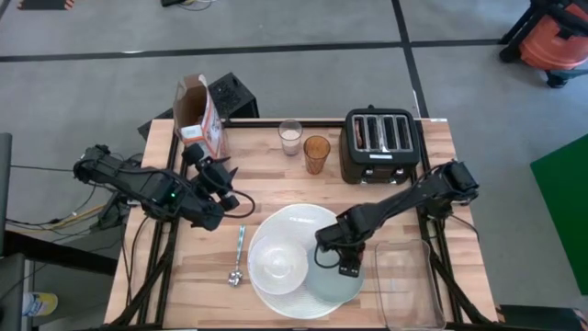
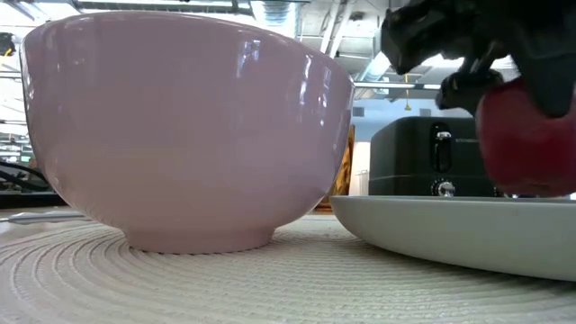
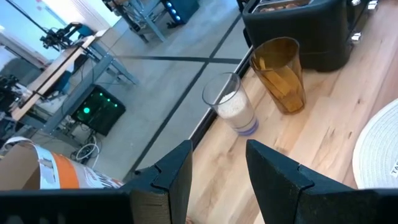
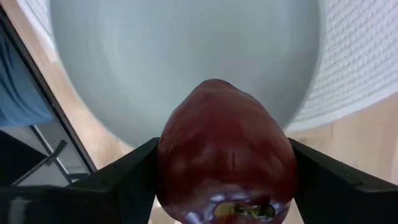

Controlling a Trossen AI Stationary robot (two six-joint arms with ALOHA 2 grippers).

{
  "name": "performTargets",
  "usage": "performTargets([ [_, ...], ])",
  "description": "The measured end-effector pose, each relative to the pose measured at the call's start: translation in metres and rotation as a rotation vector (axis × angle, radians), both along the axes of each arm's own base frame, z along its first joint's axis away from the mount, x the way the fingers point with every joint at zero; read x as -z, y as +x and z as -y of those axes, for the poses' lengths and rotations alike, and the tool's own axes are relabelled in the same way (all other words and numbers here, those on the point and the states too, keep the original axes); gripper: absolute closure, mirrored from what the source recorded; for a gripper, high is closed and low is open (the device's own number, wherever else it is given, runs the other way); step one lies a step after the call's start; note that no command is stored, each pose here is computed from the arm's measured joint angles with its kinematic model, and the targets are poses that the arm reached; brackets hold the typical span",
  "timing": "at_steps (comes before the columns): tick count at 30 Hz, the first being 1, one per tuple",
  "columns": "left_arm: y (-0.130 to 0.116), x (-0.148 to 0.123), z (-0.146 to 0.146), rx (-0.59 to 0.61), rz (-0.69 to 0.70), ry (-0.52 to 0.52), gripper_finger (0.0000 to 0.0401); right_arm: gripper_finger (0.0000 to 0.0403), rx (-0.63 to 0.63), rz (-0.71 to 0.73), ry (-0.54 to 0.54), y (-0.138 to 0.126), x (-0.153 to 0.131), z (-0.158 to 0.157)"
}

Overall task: Arrange a breakfast setting
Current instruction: Put the apple on the blue plate

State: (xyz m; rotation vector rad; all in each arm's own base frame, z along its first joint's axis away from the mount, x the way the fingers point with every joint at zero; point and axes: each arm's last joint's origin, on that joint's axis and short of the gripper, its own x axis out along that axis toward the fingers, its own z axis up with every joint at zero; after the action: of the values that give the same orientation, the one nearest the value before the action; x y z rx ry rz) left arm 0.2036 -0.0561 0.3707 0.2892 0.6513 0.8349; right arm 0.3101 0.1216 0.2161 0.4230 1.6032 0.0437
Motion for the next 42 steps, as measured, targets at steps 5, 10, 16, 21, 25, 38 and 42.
performTargets([
  [5, 0.001, 0.001, -0.002, -0.002, -0.010, -0.025, 0.0262, 0.0082, -0.012, 0.017, 0.011, 0.002, -0.001, 0.003],
  [10, 0.001, 0.001, -0.004, -0.005, -0.018, -0.045, 0.0262, 0.0082, -0.030, 0.025, 0.012, 0.003, -0.001, 0.006],
  [16, 0.002, 0.002, -0.006, 0.004, -0.043, -0.085, 0.0262, 0.0082, -0.038, 0.076, 0.026, 0.007, -0.001, 0.003],
  [21, 0.002, 0.003, -0.007, 0.006, -0.049, -0.092, 0.0262, 0.0082, 0.035, 0.059, -0.004, 0.007, -0.001, 0.003],
  [25, 0.002, 0.003, -0.007, 0.006, -0.049, -0.092, 0.0262, 0.0082, 0.070, 0.048, -0.005, 0.007, -0.001, 0.003],
  [38, 0.002, 0.003, -0.007, 0.007, -0.062, -0.084, 0.0262, 0.0082, 0.071, -0.051, -0.033, 0.010, 0.024, -0.011],
  [42, 0.002, 0.003, -0.007, 0.007, -0.061, -0.084, 0.0262, 0.0080, 0.074, -0.060, -0.036, 0.008, 0.023, -0.010],
])
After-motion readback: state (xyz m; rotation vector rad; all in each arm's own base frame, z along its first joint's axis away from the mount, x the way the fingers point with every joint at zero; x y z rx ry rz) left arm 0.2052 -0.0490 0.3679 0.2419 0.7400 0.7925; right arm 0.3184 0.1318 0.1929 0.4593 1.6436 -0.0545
